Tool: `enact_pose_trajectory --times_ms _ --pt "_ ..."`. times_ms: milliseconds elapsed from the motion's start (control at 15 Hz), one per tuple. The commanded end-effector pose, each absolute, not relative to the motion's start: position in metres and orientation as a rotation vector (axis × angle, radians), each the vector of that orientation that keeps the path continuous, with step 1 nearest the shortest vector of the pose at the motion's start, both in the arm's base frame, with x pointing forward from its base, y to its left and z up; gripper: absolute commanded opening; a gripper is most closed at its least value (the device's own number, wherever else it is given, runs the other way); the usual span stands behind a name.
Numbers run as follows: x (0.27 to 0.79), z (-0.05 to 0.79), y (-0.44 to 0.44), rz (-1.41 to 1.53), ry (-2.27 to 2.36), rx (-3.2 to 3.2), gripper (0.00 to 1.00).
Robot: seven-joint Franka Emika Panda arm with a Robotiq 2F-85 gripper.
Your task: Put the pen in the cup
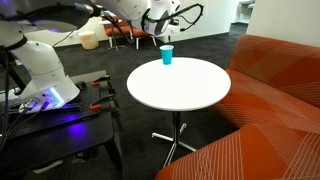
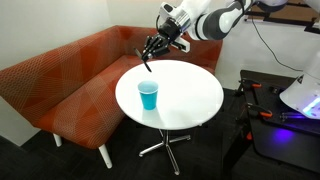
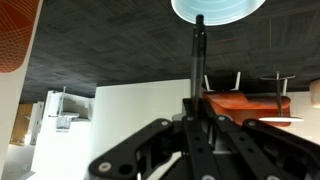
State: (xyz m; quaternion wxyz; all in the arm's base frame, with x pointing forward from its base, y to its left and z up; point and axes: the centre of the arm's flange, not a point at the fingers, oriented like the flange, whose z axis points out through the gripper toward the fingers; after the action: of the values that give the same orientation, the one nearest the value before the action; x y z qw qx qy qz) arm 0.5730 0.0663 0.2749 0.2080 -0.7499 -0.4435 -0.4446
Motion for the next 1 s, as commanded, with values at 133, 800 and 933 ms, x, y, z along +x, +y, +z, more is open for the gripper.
enact_pose_trajectory --times_ms 133,800,933 --pt "0.588 0.273 0.054 -1.244 -1.270 -1.993 0.03" --pt "0.591 0.279 0.039 -1.297 -1.280 -2.052 0.03" --pt "0.591 0.278 0.033 -1.339 -1.329 -2.004 0.03"
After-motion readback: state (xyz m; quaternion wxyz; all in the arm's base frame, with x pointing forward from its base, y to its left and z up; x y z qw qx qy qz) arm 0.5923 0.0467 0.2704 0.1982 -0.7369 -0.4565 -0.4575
